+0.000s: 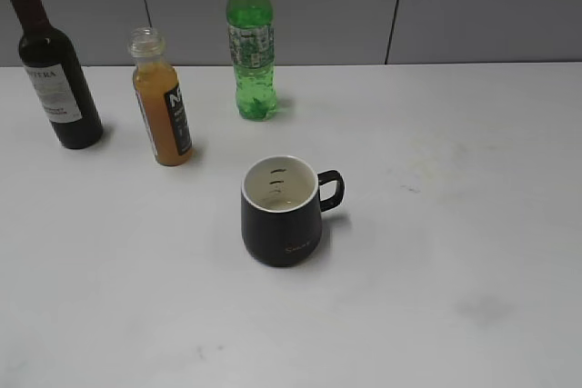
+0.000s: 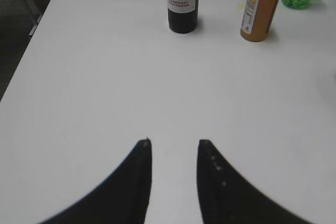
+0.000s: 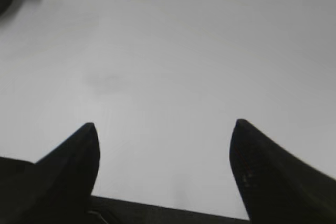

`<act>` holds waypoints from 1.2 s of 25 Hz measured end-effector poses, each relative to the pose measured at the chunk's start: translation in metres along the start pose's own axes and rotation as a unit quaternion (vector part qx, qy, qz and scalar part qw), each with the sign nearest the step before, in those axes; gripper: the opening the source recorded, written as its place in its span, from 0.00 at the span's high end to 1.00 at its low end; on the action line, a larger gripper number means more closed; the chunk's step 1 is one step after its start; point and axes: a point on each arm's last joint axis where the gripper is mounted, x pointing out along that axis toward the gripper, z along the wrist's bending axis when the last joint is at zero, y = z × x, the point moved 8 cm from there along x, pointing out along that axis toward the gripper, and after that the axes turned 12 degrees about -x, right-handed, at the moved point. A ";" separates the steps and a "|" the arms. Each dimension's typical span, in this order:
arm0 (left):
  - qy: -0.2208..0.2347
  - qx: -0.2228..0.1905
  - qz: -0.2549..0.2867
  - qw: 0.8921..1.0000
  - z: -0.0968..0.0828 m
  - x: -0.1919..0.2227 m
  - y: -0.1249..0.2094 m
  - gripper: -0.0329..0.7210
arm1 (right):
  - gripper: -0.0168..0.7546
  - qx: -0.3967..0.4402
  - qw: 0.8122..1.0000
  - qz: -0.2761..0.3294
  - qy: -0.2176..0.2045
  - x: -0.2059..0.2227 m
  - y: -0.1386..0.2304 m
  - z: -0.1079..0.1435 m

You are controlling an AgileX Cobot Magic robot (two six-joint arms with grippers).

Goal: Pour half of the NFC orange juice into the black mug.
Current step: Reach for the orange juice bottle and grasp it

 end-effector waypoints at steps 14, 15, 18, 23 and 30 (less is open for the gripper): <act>0.000 0.000 0.000 1.000 0.000 0.000 0.000 0.64 | 0.22 0.002 0.986 -0.145 0.077 -0.031 0.007 -0.008; 0.000 0.000 0.000 1.000 0.000 0.000 0.000 0.64 | 0.22 0.006 0.987 -0.140 0.072 -0.028 0.009 -0.006; 0.000 0.000 0.000 1.000 0.000 0.000 0.000 0.64 | 0.22 0.002 0.988 -0.138 0.069 -0.026 0.010 -0.005; 0.000 0.000 0.000 1.000 0.000 0.000 0.000 0.64 | 0.22 0.003 0.988 -0.139 0.065 -0.026 0.010 -0.003; 0.000 0.000 0.000 1.000 0.000 0.000 0.000 0.64 | 0.22 0.002 0.988 -0.139 0.065 -0.026 0.010 -0.003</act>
